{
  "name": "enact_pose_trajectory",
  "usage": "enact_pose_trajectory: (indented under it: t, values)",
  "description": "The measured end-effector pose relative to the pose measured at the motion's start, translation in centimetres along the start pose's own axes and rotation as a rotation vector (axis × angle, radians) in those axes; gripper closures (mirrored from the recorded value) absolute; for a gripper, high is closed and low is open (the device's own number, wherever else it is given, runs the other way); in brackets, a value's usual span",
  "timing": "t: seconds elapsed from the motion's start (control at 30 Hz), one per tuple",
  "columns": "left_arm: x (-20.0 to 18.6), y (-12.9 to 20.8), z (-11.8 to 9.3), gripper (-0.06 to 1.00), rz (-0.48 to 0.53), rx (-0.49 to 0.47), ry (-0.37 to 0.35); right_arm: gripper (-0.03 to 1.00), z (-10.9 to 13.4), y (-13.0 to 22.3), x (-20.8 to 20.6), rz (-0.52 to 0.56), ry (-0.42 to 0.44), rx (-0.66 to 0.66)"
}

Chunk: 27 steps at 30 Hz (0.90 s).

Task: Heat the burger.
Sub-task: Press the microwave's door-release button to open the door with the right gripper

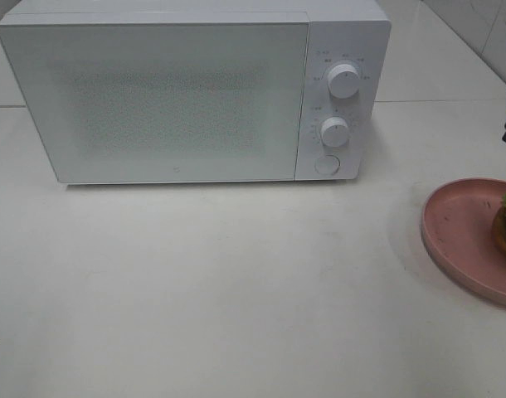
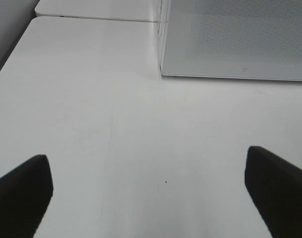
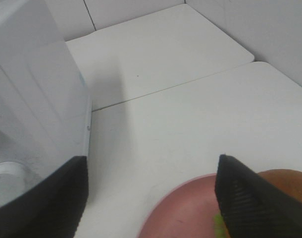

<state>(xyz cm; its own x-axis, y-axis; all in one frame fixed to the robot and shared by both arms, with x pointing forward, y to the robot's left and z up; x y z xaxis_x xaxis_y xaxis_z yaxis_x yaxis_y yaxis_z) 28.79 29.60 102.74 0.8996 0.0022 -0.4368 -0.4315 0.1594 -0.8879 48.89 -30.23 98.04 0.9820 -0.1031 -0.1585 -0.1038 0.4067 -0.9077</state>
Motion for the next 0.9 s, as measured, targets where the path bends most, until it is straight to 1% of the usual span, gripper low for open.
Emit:
enact_pose_trajectory:
  t: [0.03,0.07,0.1,0.17,0.2,0.27,0.4,0.47,0.5,0.57,0.7,0.83,0.9]
  values:
    - [0.0,0.0,0.0,-0.03,0.0,0.0,0.0,0.25,0.6,0.2,-0.1,0.005,-0.024,-0.015]
    - [0.0,0.0,0.0,-0.03,0.0,0.0,0.0,0.25,1.7,0.4,-0.2,0.005,-0.069,-0.052]
    - [0.0,0.0,0.0,-0.03,0.0,0.0,0.0,0.25,1.7,0.4,-0.2,0.005,-0.069,-0.052]
    - [0.0,0.0,0.0,-0.03,0.0,0.0,0.0,0.25,3.3,0.8,-0.6,-0.002,-0.118,-0.1]
    - [0.0,0.0,0.0,-0.03,0.0,0.0,0.0,0.25,3.3,0.8,-0.6,-0.002,-0.118,-0.1]
    - [0.0,0.0,0.0,-0.03,0.0,0.0,0.0,0.25,4.2,0.9,-1.0,-0.019,-0.133,-0.133]
    - [0.0,0.0,0.0,-0.03,0.0,0.0,0.0,0.25,4.8,1.3,-1.1,-0.035,-0.135,-0.17]
    - [0.0,0.0,0.0,-0.03,0.0,0.0,0.0,0.25,5.4,2.5,-0.8,-0.018,-0.131,-0.193]
    - [0.0,0.0,0.0,-0.03,0.0,0.0,0.0,0.25,5.4,2.5,-0.8,-0.018,-0.131,-0.193]
    - [0.0,0.0,0.0,-0.03,0.0,0.0,0.0,0.25,6.0,3.9,-0.6,-0.001,-0.131,-0.215]
    - [0.0,0.0,0.0,-0.03,0.0,0.0,0.0,0.25,6.9,5.3,-0.7,0.0,-0.142,-0.24]
    - [0.0,0.0,0.0,-0.03,0.0,0.0,0.0,0.25,7.6,7.3,-0.8,-0.008,-0.13,-0.285]
    - [0.0,0.0,0.0,-0.03,0.0,0.0,0.0,0.25,7.8,7.5,-0.7,-0.011,-0.122,-0.287]
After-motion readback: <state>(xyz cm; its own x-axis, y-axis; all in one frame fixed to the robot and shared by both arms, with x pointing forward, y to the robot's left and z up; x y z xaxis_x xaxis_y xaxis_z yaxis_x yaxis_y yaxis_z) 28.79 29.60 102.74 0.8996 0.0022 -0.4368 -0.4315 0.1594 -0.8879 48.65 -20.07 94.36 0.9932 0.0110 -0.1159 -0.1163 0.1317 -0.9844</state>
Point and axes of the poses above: a point on each arm's last joint axis where the gripper is mounted, x pointing out along that axis toward the gripper, z along the wrist's bending axis when the last joint is at zero, y = z × x, the point moved 6 cm from there along x, pointing out along that axis toward the gripper, and after that the axes turned 9 degrees about x, right-handed, at the moved point
